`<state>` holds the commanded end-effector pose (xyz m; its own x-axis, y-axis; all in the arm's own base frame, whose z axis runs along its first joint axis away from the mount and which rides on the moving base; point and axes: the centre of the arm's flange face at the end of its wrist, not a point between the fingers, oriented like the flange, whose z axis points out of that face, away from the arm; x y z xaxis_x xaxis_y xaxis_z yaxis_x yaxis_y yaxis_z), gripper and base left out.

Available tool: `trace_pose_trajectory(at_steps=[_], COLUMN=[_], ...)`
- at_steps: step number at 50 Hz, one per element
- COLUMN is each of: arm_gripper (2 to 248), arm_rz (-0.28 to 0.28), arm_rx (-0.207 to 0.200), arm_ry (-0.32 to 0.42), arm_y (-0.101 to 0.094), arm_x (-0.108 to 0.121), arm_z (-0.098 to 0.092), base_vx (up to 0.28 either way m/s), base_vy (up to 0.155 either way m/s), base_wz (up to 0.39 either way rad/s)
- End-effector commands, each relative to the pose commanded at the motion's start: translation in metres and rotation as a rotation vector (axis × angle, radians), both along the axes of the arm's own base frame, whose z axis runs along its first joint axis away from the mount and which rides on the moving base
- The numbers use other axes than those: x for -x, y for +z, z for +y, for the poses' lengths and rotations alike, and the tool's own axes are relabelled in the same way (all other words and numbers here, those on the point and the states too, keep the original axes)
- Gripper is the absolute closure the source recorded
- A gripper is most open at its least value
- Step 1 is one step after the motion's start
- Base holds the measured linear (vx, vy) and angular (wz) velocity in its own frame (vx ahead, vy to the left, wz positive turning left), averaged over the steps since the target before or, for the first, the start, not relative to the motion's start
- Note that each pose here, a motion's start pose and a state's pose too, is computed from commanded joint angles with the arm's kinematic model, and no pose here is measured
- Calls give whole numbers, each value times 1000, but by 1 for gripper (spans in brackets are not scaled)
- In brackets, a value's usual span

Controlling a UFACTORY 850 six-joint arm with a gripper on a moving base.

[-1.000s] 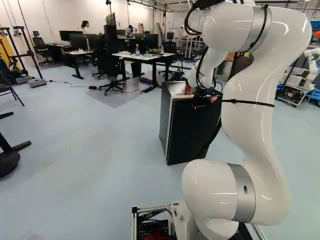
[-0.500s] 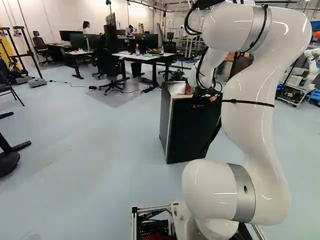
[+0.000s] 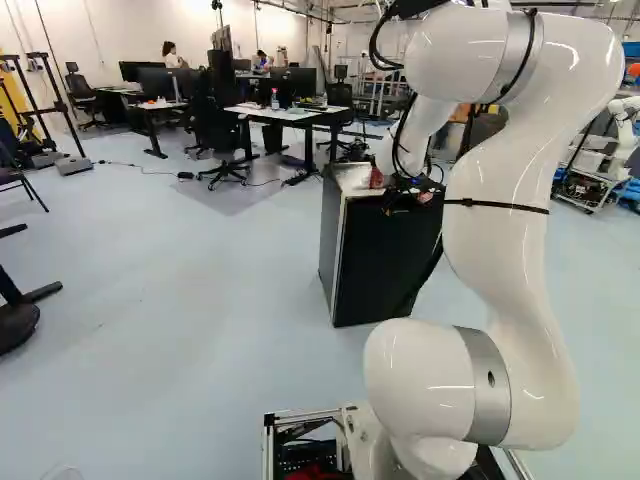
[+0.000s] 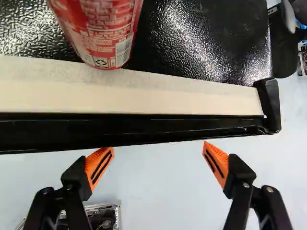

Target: Grab a drink from the fridge

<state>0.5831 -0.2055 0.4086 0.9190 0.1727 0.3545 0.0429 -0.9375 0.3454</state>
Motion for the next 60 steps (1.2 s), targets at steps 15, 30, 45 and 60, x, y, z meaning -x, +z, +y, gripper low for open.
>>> trace_pose_trajectory(at_steps=[15, 30, 45, 60], arm_gripper=[3, 3, 3, 3], arm_rz=[17, 28, -25, -120], arm_rx=[-6, -13, -33, -59], arm_ry=[-6, -9, 14, 52], arm_y=[1, 3, 6, 11], arm_x=[24, 50, 72, 92], arm_z=[4, 10, 18, 27], base_vx=[0, 0, 0, 0], base_vy=[0, 0, 0, 0], base_wz=[0, 0, 0, 0])
